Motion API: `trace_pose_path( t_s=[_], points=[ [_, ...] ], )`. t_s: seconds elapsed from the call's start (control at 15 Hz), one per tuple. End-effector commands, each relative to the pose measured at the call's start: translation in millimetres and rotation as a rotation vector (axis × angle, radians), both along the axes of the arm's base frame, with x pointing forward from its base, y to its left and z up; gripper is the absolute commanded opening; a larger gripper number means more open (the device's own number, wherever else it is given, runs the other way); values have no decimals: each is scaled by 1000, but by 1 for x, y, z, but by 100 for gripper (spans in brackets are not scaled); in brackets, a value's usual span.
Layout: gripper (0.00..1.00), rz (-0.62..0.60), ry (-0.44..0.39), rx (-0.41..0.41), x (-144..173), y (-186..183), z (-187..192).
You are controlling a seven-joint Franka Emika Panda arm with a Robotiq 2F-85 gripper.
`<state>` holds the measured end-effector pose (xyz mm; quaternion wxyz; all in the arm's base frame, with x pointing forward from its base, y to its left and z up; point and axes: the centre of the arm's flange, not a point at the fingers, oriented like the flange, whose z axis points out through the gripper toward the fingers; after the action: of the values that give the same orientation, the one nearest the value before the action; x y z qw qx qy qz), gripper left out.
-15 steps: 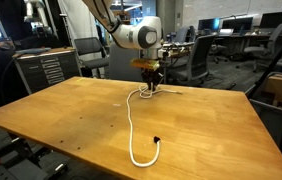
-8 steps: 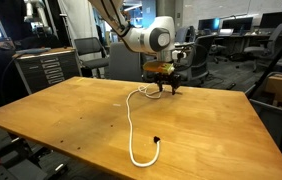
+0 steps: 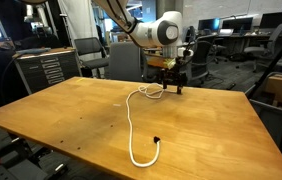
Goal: Tie the knot using the rope
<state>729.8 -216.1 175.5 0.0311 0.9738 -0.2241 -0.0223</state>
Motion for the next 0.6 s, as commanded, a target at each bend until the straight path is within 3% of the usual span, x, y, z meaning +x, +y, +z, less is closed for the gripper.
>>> trace_pose_path(
  t_s=[0.0, 0.2, 0.27, 0.53],
  points=[
    [100, -197, 3, 38, 34, -3, 3],
    [100, -330, -59, 70, 41, 7, -9],
    [100, -254, -16, 55, 13, 8, -1],
    [100, -304, -32, 26, 21, 12, -21]
  ],
)
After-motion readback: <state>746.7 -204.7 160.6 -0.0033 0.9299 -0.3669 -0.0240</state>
